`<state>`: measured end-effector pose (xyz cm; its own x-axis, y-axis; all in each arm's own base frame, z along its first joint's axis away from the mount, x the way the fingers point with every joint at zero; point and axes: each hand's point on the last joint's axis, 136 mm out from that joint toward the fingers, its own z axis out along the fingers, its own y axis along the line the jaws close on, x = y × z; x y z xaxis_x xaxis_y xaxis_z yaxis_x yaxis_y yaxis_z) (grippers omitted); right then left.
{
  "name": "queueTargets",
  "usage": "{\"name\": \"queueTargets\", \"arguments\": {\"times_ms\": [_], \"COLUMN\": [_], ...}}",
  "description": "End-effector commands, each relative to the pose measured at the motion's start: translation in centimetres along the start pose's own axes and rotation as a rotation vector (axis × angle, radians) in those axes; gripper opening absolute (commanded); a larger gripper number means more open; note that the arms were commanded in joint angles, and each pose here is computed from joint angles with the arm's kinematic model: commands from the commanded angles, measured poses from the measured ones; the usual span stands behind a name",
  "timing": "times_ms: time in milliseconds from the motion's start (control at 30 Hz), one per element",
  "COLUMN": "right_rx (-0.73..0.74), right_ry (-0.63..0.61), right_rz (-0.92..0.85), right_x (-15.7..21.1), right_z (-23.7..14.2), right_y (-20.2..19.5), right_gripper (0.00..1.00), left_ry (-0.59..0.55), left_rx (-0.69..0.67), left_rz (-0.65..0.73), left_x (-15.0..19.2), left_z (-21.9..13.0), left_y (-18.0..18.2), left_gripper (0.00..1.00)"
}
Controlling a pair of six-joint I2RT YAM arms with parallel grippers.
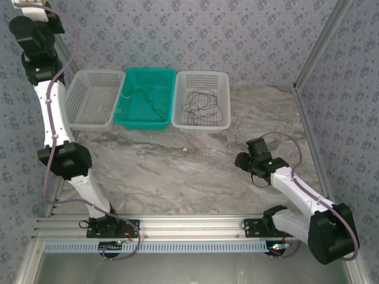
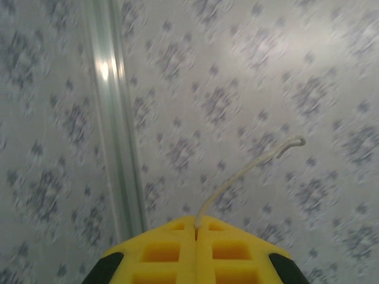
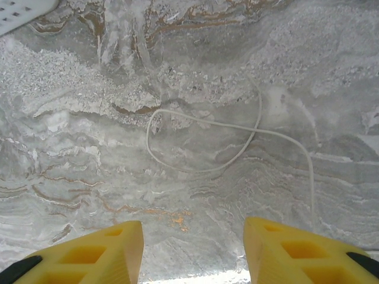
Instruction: Untangle the cables
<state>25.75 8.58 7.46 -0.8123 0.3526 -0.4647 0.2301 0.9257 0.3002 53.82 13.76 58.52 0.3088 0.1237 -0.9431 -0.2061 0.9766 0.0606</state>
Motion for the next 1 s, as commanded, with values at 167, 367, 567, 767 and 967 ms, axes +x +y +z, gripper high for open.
{"name": "queueTargets", "arguments": {"times_ms": [167,367,567,767,967], "right_rx": [0.039,0.047,0.048,0.054,0.053], "right_ry": [0.035,0.052,0.037,0.014,-0.018], "right_rz": [-0.02,-0.054,-0.061,-0.058,-0.083], "right_x": [-0.6,-0.2,-0.3,-0.4,-1.2], "right_z": [0.8,1.0,0.4,-0.3,-1.0], "right_y": [1.2,1.9,2.0,1.7,1.8], "right_gripper": [0.5,0.5,0.5,0.5,0.51], "left_ry": [0.18,0.425,0.622,0.593,0.473], "left_rx": [0.018,0.082,0.034,0.044,0.108], "left_rz": [-0.005,0.166,0.061,-0.039,-0.26], "left_x": [7.7,19.5,28.4,26.2,16.9], "left_z": [0.1,-1.8,-4.2,-5.0,-7.0], "left_y": [1.1,-3.3,-3.2,-3.7,-5.4], "left_gripper": [0.0,0.0,0.1,0.56,0.8]}}
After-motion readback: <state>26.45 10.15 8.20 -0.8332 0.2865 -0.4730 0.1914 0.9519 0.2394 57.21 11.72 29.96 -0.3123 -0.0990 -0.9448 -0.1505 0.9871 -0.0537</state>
